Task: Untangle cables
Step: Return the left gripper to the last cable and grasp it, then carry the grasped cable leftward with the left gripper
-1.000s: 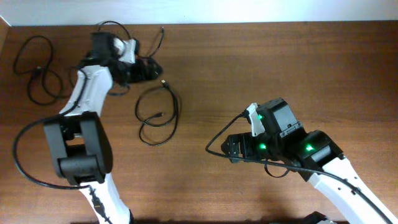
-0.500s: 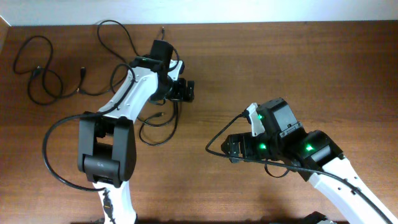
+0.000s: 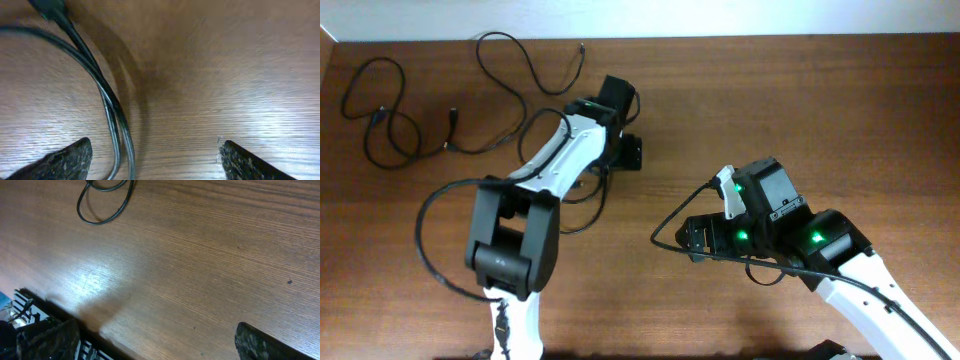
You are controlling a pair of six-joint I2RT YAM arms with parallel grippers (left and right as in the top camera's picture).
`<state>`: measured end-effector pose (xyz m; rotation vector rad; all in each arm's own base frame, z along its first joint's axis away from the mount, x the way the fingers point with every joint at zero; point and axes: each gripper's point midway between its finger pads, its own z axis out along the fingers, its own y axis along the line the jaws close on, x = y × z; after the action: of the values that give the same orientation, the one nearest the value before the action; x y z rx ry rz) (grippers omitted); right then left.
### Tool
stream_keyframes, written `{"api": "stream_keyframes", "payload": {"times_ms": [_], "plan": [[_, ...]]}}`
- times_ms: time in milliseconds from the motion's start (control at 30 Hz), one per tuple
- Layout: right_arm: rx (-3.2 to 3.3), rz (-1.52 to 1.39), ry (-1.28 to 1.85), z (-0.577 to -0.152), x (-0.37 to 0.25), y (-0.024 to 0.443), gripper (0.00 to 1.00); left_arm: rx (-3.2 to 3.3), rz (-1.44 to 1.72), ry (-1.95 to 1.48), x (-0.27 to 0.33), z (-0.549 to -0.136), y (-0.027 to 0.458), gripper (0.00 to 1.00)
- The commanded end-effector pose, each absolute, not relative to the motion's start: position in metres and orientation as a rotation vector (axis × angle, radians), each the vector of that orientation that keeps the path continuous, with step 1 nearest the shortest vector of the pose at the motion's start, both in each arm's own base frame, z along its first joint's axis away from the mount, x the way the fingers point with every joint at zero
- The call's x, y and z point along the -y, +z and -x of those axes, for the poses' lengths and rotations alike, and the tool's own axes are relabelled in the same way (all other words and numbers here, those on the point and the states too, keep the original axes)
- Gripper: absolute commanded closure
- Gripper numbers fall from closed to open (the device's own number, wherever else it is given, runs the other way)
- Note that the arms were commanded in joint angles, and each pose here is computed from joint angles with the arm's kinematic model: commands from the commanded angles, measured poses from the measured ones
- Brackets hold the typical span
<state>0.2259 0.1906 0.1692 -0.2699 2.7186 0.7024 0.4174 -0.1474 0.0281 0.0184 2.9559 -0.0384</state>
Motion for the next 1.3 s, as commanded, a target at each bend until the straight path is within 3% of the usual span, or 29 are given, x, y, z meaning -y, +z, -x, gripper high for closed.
{"api": "stream_keyframes", "payload": {"times_ms": [0,233,567,633,667,733,767,900,1000,1267], "plan": [[-2.703,0.273,0.700,-0.229,-0.191,0.173,0.02,-3.015,0.007,0.022,0.140,-0.408,0.010,0.16],[-2.703,0.273,0.700,-0.229,-0.191,0.173,0.02,-3.125,-0.007,0.060,0.135,-0.380,0.009,0.36],[-2.702,0.273,0.700,-0.229,-0.191,0.173,0.01,-3.175,-0.015,0.187,0.114,-0.350,-0.028,0.36],[-2.703,0.273,0.700,-0.229,-0.191,0.173,0.01,-3.159,-0.021,0.272,0.104,-0.350,-0.030,0.52],[-2.702,0.273,0.700,-0.229,-0.191,0.173,0.02,-3.162,-0.038,0.280,0.103,-0.348,-0.031,0.75],[-2.702,0.273,0.699,-0.229,-0.191,0.173,0.02,-3.178,-0.044,0.266,0.106,-0.344,-0.031,0.88],[-2.702,0.273,0.700,-0.229,-0.191,0.173,0.01,-3.187,-0.050,0.248,0.109,-0.342,-0.032,1.00],[-2.703,0.273,0.700,-0.229,-0.191,0.173,0.02,-3.182,-0.042,0.253,0.106,-0.346,-0.026,1.00],[-2.703,0.273,0.700,-0.229,-0.191,0.173,0.01,-3.150,0.024,0.228,0.095,-0.357,0.007,1.00],[-2.703,0.273,0.700,-0.229,-0.191,0.173,0.01,-2.729,0.284,0.047,0.038,-0.385,0.175,1.00]]}}
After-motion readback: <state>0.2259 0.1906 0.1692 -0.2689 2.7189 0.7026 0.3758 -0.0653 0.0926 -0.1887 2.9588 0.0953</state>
